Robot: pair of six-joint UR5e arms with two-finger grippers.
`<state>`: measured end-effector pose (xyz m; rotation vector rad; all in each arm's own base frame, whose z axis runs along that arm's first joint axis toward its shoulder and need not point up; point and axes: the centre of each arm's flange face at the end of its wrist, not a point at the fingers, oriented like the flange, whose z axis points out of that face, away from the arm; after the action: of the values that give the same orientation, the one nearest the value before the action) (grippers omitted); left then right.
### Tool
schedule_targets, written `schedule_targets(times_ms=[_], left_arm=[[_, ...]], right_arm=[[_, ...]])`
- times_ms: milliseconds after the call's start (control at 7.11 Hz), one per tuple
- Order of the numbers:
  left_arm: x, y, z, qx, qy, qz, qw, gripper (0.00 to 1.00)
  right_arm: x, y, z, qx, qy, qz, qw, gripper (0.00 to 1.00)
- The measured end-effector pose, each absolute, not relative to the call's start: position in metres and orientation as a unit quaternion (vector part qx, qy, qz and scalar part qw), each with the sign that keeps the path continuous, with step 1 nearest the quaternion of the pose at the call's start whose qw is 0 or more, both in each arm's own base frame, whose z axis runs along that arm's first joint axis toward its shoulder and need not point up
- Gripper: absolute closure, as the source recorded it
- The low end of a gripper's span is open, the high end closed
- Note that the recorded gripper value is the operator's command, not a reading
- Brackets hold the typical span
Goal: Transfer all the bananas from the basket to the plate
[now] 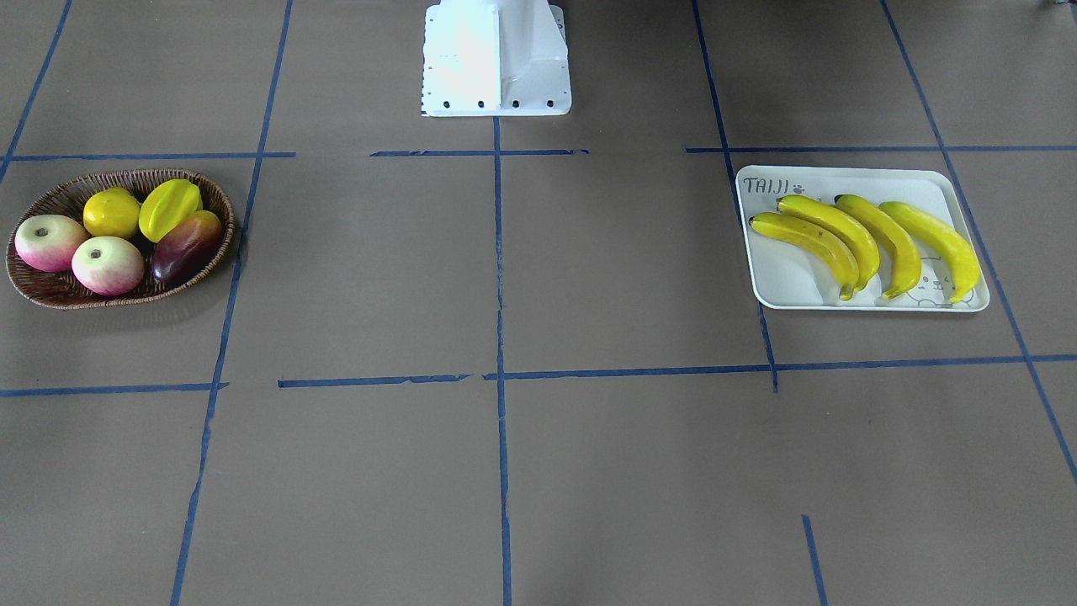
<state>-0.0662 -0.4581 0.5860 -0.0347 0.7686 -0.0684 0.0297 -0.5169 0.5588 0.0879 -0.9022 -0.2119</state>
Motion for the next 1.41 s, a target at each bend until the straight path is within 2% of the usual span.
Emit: schedule_targets(times_ms=[422, 985, 1407], left_arm=[[-0.064, -0.459, 0.602, -0.037, 0.389, -0.052, 0.919, 0.0], [-0.063, -0.464, 0.64, -0.03, 0.391, -0.048, 0.919, 0.0], [-0.063, -0.468, 0.645, -0.022, 0.391, -0.044, 0.919, 0.0]], right_arm=[[0.032, -0.499, 0.605, 0.039, -0.442, -0.079, 0.893, 0.0], [0.056, -0.469, 0.64, 0.021, -0.447, -0.043, 0.893, 0.0], [0.067, -0.462, 0.646, 0.023, -0.441, -0.035, 0.896, 0.0]])
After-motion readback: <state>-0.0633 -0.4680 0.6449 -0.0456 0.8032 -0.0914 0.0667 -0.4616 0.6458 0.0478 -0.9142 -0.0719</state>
